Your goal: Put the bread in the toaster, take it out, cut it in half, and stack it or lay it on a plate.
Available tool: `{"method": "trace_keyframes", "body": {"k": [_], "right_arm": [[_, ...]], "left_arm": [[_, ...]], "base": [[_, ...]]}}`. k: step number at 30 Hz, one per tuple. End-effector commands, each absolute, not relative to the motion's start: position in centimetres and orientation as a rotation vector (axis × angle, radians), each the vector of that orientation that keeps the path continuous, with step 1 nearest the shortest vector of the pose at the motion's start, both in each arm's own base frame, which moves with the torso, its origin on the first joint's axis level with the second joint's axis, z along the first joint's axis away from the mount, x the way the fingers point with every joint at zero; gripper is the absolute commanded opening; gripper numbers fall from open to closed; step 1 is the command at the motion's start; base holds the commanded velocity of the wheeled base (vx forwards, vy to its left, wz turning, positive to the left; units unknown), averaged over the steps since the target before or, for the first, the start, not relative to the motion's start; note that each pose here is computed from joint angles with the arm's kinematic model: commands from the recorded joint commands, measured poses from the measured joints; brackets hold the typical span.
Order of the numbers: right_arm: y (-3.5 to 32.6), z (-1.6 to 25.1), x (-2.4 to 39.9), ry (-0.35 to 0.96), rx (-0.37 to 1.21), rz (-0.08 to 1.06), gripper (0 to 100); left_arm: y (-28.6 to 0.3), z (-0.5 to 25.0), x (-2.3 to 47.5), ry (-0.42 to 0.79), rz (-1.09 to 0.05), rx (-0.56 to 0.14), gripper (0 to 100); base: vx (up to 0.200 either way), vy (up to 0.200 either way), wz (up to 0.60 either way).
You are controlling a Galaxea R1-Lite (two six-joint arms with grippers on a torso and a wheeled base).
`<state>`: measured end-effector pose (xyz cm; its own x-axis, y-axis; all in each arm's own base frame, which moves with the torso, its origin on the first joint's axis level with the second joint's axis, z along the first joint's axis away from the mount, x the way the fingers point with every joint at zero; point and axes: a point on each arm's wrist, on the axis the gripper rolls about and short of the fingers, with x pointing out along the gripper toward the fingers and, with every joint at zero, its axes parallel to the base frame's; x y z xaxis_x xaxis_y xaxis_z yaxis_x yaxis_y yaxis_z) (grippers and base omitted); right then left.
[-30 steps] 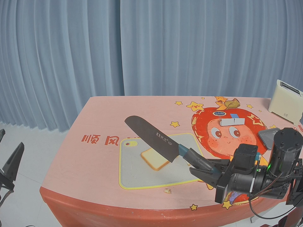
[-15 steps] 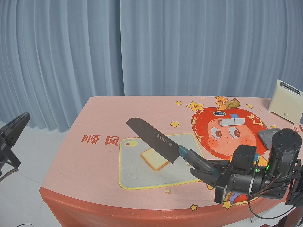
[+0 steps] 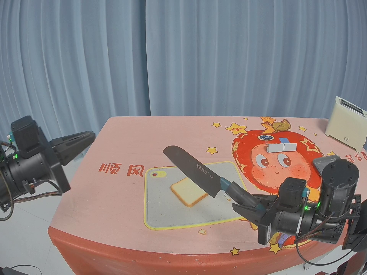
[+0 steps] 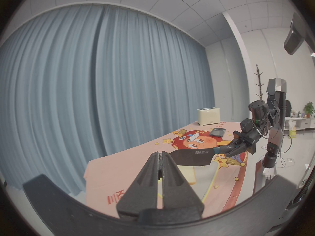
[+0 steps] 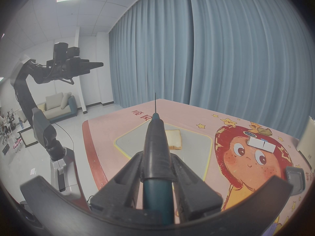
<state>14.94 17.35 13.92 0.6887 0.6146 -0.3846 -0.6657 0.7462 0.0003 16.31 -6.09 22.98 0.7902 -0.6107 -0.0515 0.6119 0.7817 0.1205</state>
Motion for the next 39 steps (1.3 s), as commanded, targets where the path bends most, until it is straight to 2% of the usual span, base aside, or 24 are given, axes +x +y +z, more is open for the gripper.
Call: {"method": "trace_keyframes", "body": {"k": [1,10,16,24,29,39], "right_arm": [[17.3,13.6,14.9,0.389,-0.152,0.713,0],[17.3,13.3,15.0,0.395,-0.166,0.674,0],[17.2,12.9,15.1,0.408,-0.175,0.655,0],[17.2,12.5,15.1,0.410,-0.207,0.629,0],[17.3,12.4,15.0,0.415,-0.212,0.630,0],[17.5,12.1,15.1,0.416,-0.230,0.605,0]], "left_arm": [[-8.9,21.5,20.2,0.066,-0.755,0.139,0],[-11.6,19.9,23.9,0.057,-0.786,0.145,0],[-12.7,18.8,26.5,0.009,-0.781,0.140,0],[-13.9,18.3,27.3,0.018,-0.807,0.138,0],[-16.1,18.6,27.2,0.004,-0.868,0.137,0],[-17.1,16.6,28.9,0.054,-0.866,0.143,0]], "base": [[0.000,0.000,0.00],[0.000,0.000,0.00],[0.000,0.000,0.00],[0.000,0.000,0.00],[0.000,0.000,0.00],[0.000,0.000,0.00]]}}
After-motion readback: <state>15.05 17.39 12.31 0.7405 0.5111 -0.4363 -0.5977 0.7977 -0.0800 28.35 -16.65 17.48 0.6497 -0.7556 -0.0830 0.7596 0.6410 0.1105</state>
